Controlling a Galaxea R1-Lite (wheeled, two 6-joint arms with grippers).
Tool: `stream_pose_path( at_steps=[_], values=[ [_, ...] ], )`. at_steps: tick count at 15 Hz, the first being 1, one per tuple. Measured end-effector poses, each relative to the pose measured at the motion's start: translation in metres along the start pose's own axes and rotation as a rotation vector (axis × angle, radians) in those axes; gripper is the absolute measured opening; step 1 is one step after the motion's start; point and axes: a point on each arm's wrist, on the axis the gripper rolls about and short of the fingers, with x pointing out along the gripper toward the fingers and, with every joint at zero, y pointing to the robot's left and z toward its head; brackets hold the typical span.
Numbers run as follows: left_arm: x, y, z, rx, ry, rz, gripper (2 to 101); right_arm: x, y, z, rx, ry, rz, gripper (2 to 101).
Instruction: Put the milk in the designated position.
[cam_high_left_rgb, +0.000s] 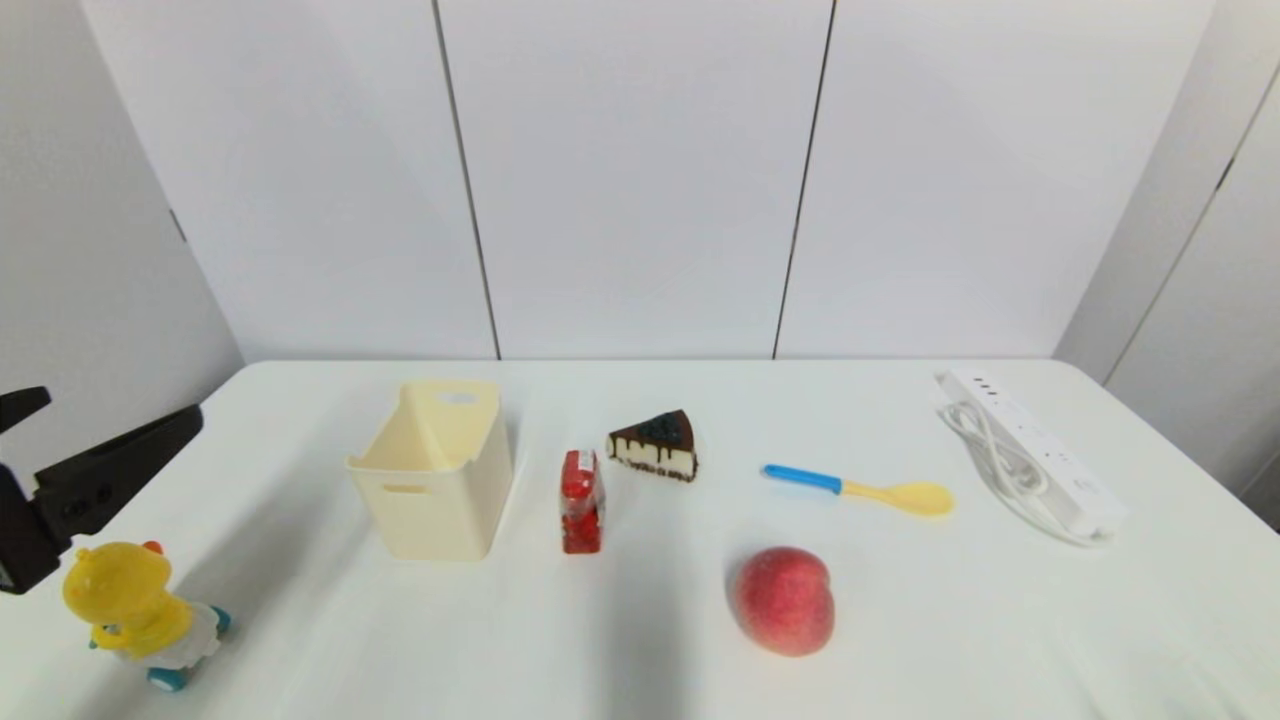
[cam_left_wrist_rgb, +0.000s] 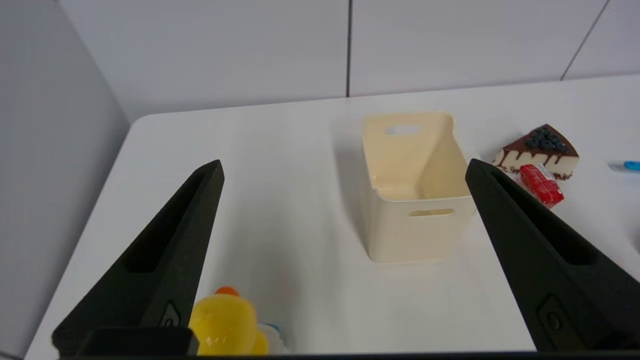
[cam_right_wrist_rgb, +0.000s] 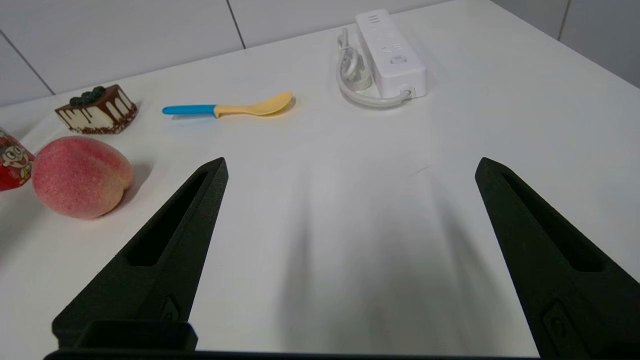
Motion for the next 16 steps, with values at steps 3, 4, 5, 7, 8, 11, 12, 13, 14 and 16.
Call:
stream_pose_path(
  at_steps=[3,4,5,7,8,11,12,13,14,16],
  values=[
    [-0.021,0.007,-0.017,-0.007,-0.020,0.030,97.8,0.000,0.000,0.000,0.000,-0.001,0.000,98.0],
    [-0.028,0.008,-0.025,-0.010,-0.020,0.030,97.8,0.000,0.000,0.000,0.000,-0.001,0.000,98.0],
    [-0.035,0.009,-0.033,-0.012,-0.016,0.030,97.8,0.000,0.000,0.000,0.000,-0.001,0.000,98.0],
    [-0.045,0.010,-0.053,-0.015,-0.002,0.041,97.8,0.000,0.000,0.000,0.000,-0.001,0.000,98.0],
    [-0.050,0.010,-0.062,-0.010,-0.002,0.045,97.8,0.000,0.000,0.000,0.000,0.000,0.000,98.0],
    [-0.062,0.008,-0.089,0.032,-0.008,0.063,97.8,0.000,0.000,0.000,0.000,-0.001,0.000,98.0],
    [-0.066,0.007,-0.098,0.039,-0.015,0.066,97.8,0.000,0.000,0.000,0.000,-0.001,0.000,98.0],
    [-0.069,0.006,-0.105,0.042,-0.023,0.067,97.8,0.000,0.000,0.000,0.000,-0.001,0.000,98.0],
    [-0.072,0.006,-0.113,0.044,-0.031,0.068,97.8,0.000,0.000,0.000,0.000,-0.001,0.000,98.0],
    [-0.076,0.004,-0.128,0.047,-0.042,0.069,97.8,0.000,0.000,0.000,0.000,-0.001,0.000,98.0]
  ],
)
